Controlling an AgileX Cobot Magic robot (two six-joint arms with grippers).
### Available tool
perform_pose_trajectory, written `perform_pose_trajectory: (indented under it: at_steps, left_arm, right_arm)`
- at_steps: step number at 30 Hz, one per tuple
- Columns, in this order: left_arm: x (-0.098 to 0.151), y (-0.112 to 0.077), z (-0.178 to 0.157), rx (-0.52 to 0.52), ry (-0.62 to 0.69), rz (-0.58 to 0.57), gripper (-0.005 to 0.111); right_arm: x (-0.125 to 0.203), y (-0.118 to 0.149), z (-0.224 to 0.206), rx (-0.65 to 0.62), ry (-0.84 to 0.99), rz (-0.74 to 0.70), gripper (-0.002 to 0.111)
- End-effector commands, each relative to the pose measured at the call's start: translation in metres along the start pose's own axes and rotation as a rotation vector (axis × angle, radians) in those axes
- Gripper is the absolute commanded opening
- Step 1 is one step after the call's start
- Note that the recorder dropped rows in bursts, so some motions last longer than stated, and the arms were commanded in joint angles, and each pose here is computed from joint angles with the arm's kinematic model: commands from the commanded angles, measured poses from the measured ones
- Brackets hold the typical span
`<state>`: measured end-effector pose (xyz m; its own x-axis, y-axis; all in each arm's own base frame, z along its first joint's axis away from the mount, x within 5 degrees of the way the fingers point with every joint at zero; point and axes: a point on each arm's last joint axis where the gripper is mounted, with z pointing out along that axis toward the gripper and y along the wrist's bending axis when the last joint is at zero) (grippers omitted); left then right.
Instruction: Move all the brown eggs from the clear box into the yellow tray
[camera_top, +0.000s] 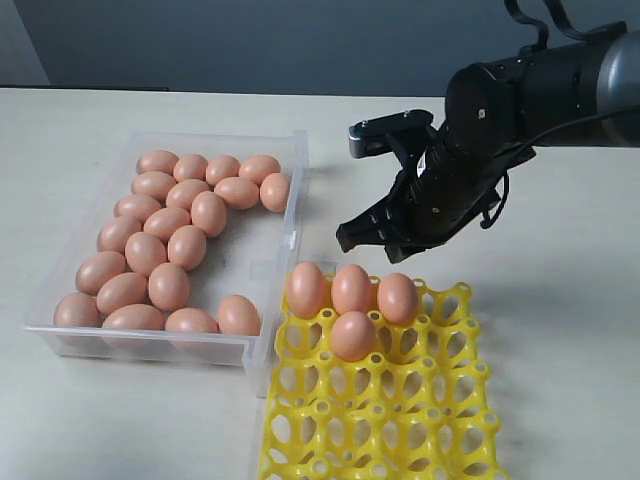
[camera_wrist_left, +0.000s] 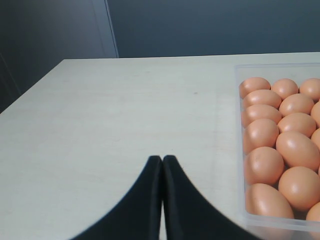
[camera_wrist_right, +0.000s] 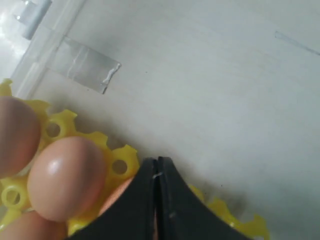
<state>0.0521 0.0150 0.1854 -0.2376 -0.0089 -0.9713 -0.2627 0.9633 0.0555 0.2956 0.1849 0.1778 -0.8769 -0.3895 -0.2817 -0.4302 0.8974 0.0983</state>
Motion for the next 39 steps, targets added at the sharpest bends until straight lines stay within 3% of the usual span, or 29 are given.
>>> perform_pose_trajectory:
  at_steps: [1, 9, 20, 24, 32, 39]
  left_arm:
    - [0.0, 0.0, 0.0, 0.004, -0.012, 0.001, 0.0]
    - [0.0, 0.0, 0.0, 0.004, -0.012, 0.001, 0.0]
    - [0.0, 0.0, 0.0, 0.004, -0.012, 0.001, 0.0]
    - [0.0, 0.0, 0.0, 0.004, -0.012, 0.001, 0.0]
    - [0.0, 0.0, 0.0, 0.004, -0.012, 0.001, 0.0]
    - [0.0, 0.0, 0.0, 0.004, -0.012, 0.001, 0.0]
  right_arm:
    - [0.004, 0.0, -0.011, -0.001, 0.034, -0.025, 0.0]
    - [0.01, 0.012, -0.052, -0.044, -0.004, -0.058, 0.0]
    - [0.047, 0.02, -0.02, -0.055, 0.047, -0.083, 0.0]
    - [0.046, 0.019, -0.016, -0.05, -0.01, -0.082, 0.0]
    - [0.05, 0.017, 0.005, -0.041, 0.077, -0.078, 0.0]
    - [0.044, 0.019, -0.015, -0.049, -0.021, -0.084, 0.0]
